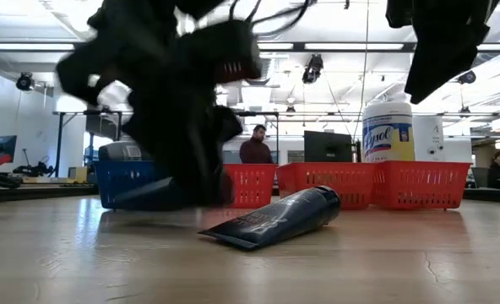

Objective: Pick & Place Travel size toiletries
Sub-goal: Put the blue shave cream into the left red bin

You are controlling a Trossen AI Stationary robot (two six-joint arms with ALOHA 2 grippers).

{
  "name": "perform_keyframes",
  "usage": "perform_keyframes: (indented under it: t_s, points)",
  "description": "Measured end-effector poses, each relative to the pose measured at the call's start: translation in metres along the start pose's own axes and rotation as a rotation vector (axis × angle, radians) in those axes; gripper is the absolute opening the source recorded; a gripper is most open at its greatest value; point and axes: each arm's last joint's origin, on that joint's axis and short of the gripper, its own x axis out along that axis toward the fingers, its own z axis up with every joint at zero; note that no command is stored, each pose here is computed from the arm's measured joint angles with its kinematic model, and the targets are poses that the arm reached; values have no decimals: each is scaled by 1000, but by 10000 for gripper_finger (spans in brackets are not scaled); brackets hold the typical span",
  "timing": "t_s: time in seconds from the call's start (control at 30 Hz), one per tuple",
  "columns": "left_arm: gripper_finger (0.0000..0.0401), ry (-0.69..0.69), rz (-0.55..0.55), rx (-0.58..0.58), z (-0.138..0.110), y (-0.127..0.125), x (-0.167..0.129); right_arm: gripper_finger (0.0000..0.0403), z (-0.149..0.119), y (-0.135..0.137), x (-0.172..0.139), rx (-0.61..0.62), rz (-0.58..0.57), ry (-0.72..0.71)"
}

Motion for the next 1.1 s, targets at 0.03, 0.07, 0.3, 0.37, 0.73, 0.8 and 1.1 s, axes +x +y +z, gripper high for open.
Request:
perform_keyframes:
  t_s: [0.03, 0.07, 0.3, 0.37, 0.73, 0.8, 1.1]
  points:
    - [128, -9, 17, -19, 5, 0, -5, 270, 1, 0, -1, 2, -1, -9]
    - [128, -26, 42, -50, 12, 0, -11, 268, 2, -1, -4, 6, 1, -21]
    - [128, -181, 420, -464, 51, 30, -75, 254, 9, -8, -17, 57, -18, -130]
    - [131, -229, 532, -666, 53, 50, -97, 251, 9, -10, -20, 74, -26, -153]
    - [132, -525, 582, -1215, 37, 141, -131, 276, 10, -11, -20, 103, -47, -191]
    - [134, -515, 586, -1264, 28, 149, -124, 282, 11, -11, -20, 114, -46, -192]
    - [157, -526, 536, -1379, -6, 152, -90, 308, 11, -11, -20, 115, -52, -200]
